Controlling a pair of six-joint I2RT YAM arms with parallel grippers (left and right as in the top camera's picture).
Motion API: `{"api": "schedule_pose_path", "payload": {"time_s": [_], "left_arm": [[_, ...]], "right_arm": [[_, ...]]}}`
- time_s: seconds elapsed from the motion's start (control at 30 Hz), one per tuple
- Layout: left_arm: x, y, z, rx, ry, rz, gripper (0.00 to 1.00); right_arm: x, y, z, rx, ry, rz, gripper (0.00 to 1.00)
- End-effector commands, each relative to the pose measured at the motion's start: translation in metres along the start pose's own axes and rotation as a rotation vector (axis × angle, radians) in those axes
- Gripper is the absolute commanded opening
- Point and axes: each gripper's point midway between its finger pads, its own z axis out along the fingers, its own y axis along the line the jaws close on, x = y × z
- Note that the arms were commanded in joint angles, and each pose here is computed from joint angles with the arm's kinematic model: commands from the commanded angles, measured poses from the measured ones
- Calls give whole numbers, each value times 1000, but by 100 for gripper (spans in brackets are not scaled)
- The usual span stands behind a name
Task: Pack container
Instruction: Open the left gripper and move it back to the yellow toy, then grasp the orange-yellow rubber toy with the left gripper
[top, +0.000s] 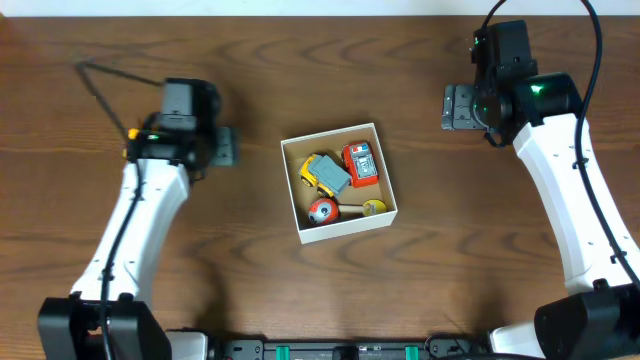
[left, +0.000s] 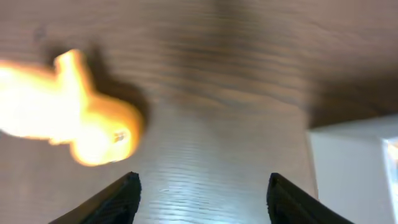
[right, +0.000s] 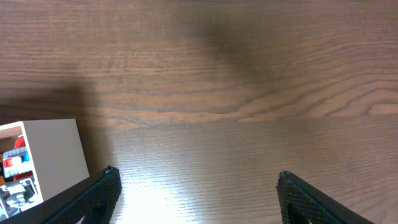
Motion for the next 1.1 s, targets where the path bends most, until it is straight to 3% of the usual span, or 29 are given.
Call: {"api": "schedule_pose_path", "payload": {"time_s": [0.0, 0.1, 0.23, 0.27, 0.3, 0.37, 0.53, 1.0, 1.07], "left_arm": [[-2, 35, 2, -53, 0, -333, 52], [0, 59, 9, -90, 3, -588, 52], [-9, 78, 21, -104, -31, -712, 69], [-12, 82, 25, -105, -42, -721, 80], [-15, 86, 29, -106, -53, -729, 83], [-17, 93, 34, -113, -60, -743, 98], [-4, 112, 54, -154, -18, -870, 98], [26, 129, 116, -209, 93, -896, 98], [30, 127, 119, -201, 112, -896, 92]], "right_arm": [[3, -1, 4, 4, 13, -11, 83], [3, -1, 4, 3, 14, -11, 83], [3, -1, 4, 3, 15, -11, 83], [3, -1, 4, 3, 15, -11, 84], [3, -1, 4, 3, 16, -11, 84], [4, -1, 4, 4, 20, -12, 84], [8, -2, 4, 8, 35, -15, 84], [11, -2, 6, 9, 44, -17, 83], [11, -2, 6, 9, 45, -17, 83]]}}
